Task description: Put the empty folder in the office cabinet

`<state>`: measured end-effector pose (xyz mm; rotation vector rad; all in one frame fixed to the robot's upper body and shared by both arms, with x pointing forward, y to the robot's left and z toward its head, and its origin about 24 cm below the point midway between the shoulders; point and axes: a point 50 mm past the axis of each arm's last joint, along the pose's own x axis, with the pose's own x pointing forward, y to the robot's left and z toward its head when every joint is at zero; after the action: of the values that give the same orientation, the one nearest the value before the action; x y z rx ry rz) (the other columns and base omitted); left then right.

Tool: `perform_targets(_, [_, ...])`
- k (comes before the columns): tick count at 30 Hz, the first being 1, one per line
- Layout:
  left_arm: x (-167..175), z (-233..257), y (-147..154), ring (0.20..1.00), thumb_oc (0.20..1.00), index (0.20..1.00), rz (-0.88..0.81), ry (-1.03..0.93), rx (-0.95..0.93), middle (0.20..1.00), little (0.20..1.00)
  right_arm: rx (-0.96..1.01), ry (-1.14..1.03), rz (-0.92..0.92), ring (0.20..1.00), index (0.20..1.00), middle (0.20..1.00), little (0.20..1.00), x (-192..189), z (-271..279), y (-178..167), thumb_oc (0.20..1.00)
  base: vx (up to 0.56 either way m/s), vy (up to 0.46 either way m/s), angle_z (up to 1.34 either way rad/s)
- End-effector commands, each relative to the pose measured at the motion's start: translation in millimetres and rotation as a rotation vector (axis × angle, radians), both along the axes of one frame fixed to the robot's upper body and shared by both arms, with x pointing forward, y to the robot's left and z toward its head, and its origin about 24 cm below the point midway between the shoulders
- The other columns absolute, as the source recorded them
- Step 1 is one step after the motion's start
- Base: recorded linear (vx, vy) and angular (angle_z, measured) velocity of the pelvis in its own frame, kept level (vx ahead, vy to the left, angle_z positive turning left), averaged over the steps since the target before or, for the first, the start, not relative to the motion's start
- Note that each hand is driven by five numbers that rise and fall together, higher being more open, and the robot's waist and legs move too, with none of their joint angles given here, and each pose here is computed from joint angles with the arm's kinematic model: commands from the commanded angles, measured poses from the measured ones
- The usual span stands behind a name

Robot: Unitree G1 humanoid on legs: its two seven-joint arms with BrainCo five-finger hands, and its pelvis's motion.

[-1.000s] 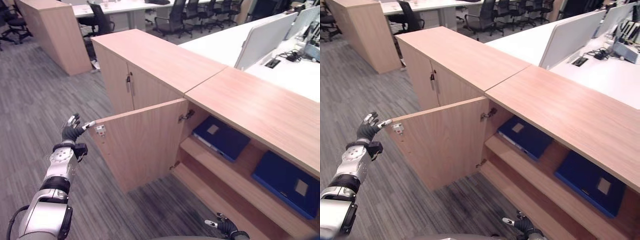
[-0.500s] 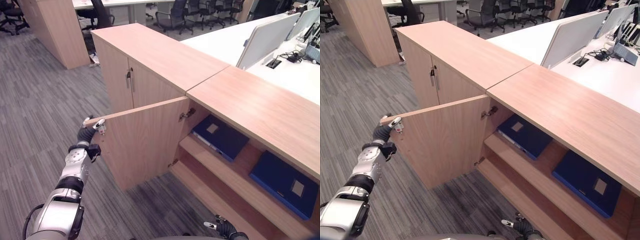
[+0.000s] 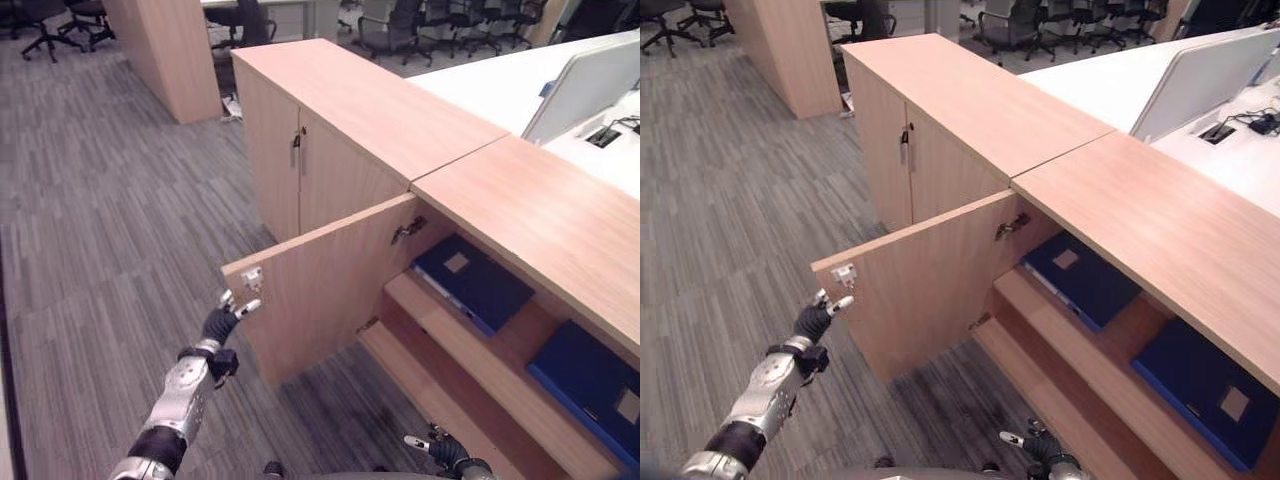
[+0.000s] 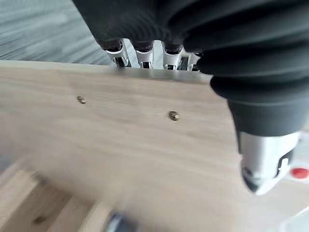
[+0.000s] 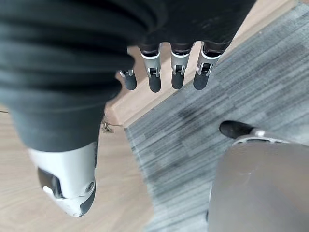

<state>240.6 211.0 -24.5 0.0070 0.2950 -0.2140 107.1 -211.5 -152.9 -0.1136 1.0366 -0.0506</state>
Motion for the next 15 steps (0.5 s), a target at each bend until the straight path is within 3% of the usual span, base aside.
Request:
perform_targets(1, [20.5, 20.4, -46.1, 1.000, 1.000, 1.000, -0.251, -0.104, -0.062, 1.000, 1.000, -0.039, -0.042, 0.032, 1.000, 1.000, 1.000, 1.000, 19.6, 5.9, -5.8, 1.000, -0.13, 0.015, -0.01])
perform_targets(8, [-7.8, 11.1, -42.0, 1.000, 1.000, 1.000, -0.429, -0.038, 0.051, 1.000, 1.000, -0.061, -0.082, 0.080, 1.000, 1.000, 1.000, 1.000, 44.4, 14.2, -9.4, 1.000, -0.13, 0.011, -0.38])
perform_targets(15, [-25.3, -0.5, -40.2, 1.000, 1.000, 1.000, -0.417, 0.020, 0.043, 1.000, 1.000, -0.076, -0.078, 0.139, 1.000, 1.000, 1.000, 1.000, 56.3, 14.8, -1.6, 1.000, -0.09, 0.014, -0.89])
